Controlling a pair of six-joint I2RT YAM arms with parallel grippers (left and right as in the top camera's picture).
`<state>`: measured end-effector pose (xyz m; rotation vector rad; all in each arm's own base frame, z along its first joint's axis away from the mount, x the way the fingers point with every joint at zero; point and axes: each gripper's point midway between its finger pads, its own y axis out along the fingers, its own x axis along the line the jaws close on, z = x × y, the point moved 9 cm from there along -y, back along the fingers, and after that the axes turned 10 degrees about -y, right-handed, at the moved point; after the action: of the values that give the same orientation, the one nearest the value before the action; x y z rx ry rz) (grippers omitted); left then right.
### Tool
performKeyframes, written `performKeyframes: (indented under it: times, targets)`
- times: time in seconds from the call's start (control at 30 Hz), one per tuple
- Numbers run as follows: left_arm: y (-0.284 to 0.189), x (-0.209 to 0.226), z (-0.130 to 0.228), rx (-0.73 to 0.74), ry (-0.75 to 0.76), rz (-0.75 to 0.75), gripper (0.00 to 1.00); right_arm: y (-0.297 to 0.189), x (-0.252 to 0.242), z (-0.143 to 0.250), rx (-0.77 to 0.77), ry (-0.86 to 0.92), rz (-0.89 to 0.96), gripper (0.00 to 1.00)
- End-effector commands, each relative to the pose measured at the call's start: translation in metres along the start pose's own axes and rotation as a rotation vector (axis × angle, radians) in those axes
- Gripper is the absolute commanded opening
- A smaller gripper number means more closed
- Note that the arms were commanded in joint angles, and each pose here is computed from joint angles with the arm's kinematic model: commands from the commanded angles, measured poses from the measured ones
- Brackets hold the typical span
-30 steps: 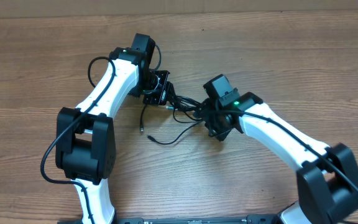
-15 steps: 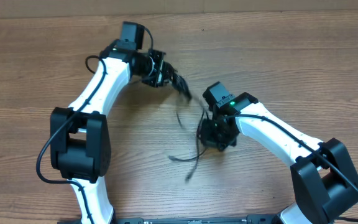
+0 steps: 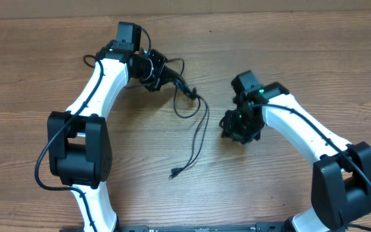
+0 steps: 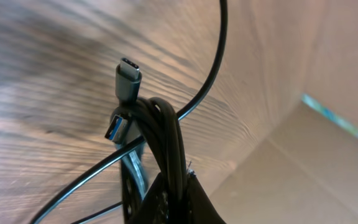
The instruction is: Untangle cables
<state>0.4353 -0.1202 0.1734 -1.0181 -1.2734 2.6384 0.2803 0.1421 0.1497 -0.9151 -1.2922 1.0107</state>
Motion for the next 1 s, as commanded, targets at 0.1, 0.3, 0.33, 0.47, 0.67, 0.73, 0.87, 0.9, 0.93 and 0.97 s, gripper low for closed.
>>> performKeyframes:
  times: [0.1,0.3,0.33,0.47,0.67,0.73,0.87,0.9,0.93,0.97]
  targets:
    - [-0.006,0.009,0.005,-0.109,-0.274,-0.086,0.04,-0.066,0.059,-0.011,-0.077,-0.123,-0.387,0.33]
    - [0.001,0.015,0.018,-0.104,-0.506,-0.131,0.04,-0.066,0.092,-0.017,-0.126,0.038,-0.471,0.79]
    - [0.003,0.014,0.022,-0.093,-0.524,-0.134,0.04,-0.061,0.094,-0.018,-0.125,0.084,-0.463,0.78]
    - [0.009,0.014,0.032,-0.084,-0.524,-0.148,0.04,-0.043,0.100,-0.026,-0.153,0.286,-0.402,0.63]
    - [0.013,0.014,0.040,-0.054,-0.482,-0.160,0.04,-0.024,0.093,-0.045,-0.360,0.267,-0.203,0.56]
    - [0.013,0.014,0.040,-0.051,-0.454,-0.161,0.04,-0.017,0.088,-0.049,-0.383,0.183,-0.136,0.54]
    - [0.012,0.019,0.040,-0.048,-0.450,-0.196,0.04,-0.004,0.073,-0.053,-0.407,0.131,0.013,0.36]
    - [0.011,0.022,0.041,-0.048,-0.460,-0.209,0.04,-0.002,0.071,-0.054,-0.409,0.135,0.032,0.31]
    - [0.011,0.023,0.041,-0.049,-0.467,-0.220,0.04,0.000,0.070,-0.054,-0.405,0.136,0.039,0.28]
    - [0.010,0.024,0.041,-0.048,-0.473,-0.227,0.04,0.003,0.069,-0.054,-0.397,0.138,0.044,0.27]
